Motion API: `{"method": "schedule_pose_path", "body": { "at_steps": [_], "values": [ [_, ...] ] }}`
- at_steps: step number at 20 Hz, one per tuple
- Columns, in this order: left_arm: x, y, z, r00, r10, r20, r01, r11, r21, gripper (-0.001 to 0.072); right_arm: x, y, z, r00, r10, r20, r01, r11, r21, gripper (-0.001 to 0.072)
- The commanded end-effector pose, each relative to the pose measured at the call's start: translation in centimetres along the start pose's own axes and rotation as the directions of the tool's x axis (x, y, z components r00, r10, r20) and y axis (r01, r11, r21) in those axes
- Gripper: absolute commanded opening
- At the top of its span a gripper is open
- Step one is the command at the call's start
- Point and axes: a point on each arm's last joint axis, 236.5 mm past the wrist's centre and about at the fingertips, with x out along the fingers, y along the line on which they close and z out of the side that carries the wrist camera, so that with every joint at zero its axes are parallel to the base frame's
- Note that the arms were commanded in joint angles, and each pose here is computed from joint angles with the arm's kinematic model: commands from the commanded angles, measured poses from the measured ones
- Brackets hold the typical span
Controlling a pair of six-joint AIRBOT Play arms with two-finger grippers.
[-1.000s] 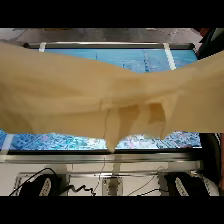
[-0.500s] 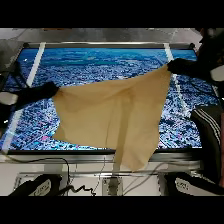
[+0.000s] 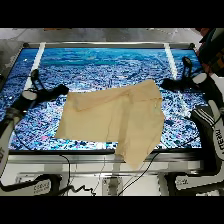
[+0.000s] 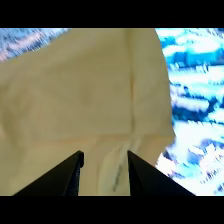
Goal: Fold the clothes and pants, and hang the long-sleeved shirts on hangers.
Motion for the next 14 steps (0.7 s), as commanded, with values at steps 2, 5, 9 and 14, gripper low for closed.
{"method": "schedule_pose_path", "body": {
  "at_steps": [2,5,9,14],
  "values": [
    [-7.3,3.2,1.5,0.999,0.023,-0.032,-0.019,0.994,0.105,0.0687,-4.4,-5.7,-12.1,0.896,0.077,-0.438,-0.028,0.993,0.117,0.0255],
    [-12.1,6.7,1.9,0.994,0.102,-0.031,-0.098,0.99,0.103,0.0687,-6.0,-4.1,-19.5,0.762,0.293,-0.578,-0.141,0.945,0.294,0.0166],
    [-16.1,10.6,1.3,0.983,0.175,-0.048,-0.173,0.984,0.041,0.0687,-6.2,-1.0,-26.1,0.713,0.416,-0.565,-0.232,0.9,0.369,0.0121],
    [-17.4,13.4,-0.3,0.971,0.213,-0.107,-0.214,0.977,-0.005,0.0689,-4.6,-0.4,-29.5,0.834,0.321,-0.45,-0.152,0.916,0.372,0.053]
  ]
}}
